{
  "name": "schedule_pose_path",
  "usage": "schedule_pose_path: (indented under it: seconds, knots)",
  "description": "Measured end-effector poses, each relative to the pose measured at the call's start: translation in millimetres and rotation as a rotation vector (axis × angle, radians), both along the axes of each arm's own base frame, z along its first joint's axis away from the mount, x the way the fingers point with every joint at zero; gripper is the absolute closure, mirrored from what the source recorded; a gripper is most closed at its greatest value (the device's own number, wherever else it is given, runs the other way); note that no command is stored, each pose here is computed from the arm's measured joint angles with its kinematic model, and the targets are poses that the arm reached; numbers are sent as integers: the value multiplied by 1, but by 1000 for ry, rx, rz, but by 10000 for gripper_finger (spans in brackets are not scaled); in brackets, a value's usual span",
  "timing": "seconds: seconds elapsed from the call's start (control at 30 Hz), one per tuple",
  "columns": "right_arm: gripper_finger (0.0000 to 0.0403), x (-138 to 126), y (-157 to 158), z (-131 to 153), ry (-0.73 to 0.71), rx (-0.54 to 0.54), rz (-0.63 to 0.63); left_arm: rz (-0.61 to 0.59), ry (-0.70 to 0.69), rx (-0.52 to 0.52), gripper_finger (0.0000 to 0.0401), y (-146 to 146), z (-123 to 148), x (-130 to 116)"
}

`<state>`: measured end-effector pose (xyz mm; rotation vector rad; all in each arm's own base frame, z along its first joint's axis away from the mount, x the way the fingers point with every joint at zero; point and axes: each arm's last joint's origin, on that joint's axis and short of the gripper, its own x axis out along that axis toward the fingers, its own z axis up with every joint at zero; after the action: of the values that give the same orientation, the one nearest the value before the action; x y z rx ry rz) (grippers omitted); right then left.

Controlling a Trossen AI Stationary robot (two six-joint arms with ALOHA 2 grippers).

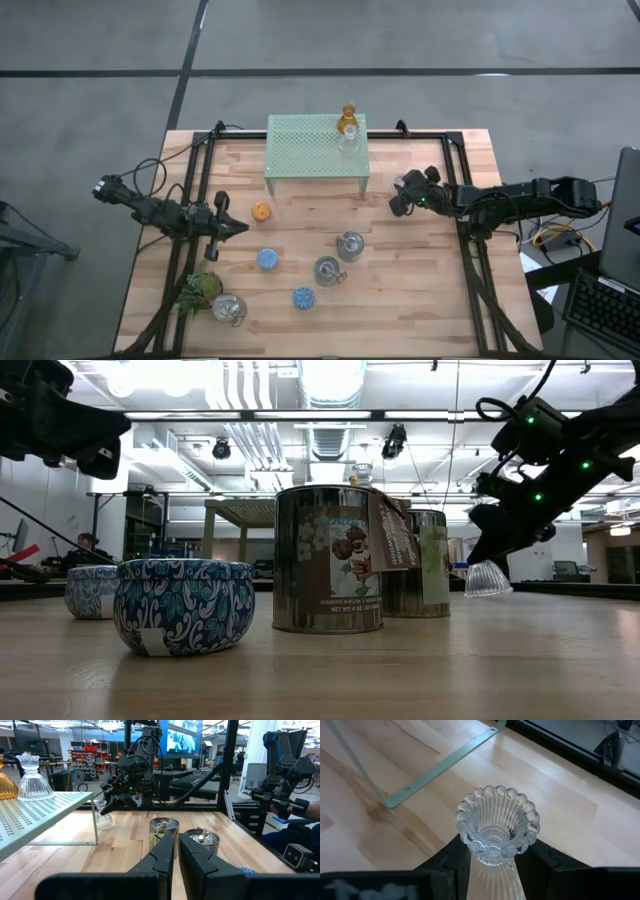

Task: Pick & Place candle stick holders
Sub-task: Put the transparent glass candle holder on the shelf

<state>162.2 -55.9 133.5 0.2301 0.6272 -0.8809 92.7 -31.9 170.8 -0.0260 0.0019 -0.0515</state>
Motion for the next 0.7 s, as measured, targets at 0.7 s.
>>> schedule_pose_path:
  seconds: [0.7]
  knots:
    - [289, 6, 3, 32, -91, 29, 129, 0, 0, 0, 371, 0, 0, 0]
